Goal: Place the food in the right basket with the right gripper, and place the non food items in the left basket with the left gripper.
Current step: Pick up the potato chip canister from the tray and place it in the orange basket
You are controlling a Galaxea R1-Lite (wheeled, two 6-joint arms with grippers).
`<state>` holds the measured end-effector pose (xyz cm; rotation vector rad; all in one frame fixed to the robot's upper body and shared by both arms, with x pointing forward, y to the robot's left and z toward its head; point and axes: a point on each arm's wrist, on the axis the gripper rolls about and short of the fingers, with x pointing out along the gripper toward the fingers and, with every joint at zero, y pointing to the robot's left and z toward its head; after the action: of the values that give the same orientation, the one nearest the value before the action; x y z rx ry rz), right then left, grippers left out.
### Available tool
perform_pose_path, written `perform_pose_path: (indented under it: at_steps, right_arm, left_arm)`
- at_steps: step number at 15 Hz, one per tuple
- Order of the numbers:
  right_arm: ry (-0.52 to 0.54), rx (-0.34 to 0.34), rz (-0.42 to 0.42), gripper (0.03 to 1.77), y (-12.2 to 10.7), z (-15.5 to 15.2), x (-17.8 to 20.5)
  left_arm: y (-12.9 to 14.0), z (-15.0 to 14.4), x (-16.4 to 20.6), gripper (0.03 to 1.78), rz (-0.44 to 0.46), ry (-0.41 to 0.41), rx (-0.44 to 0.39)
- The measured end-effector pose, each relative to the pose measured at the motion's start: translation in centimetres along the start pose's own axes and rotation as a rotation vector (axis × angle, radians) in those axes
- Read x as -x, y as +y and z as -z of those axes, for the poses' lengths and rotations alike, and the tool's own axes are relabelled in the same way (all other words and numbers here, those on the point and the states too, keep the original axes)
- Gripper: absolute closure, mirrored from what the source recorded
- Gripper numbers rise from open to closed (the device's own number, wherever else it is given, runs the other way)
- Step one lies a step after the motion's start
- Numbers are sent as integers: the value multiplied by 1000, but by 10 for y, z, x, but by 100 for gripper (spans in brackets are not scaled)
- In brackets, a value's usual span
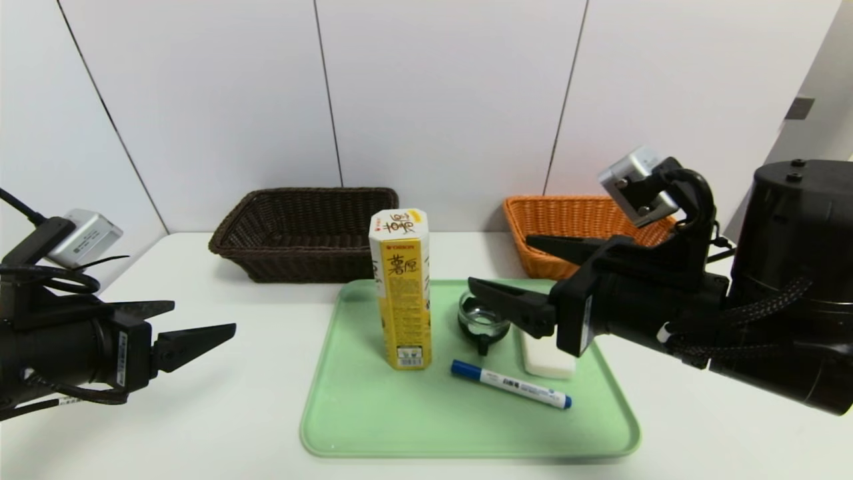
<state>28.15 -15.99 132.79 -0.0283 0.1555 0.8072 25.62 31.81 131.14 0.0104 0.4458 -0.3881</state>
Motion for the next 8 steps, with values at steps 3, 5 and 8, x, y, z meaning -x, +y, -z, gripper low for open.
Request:
perform_pose_path:
  at_steps: [3,5,8]
  right_arm:
    - [-35,38,-50,10,14,4,-17]
    - [-77,81,-38,10,22,9,-33]
    - [-114,99,-9,10,30,21,-57]
  left_arm:
    - [0,0,2,12,-38,-6,27]
    - [-1,1,4,12,-43,-7,30]
    - [-2,3,8,12,-44,-15,27]
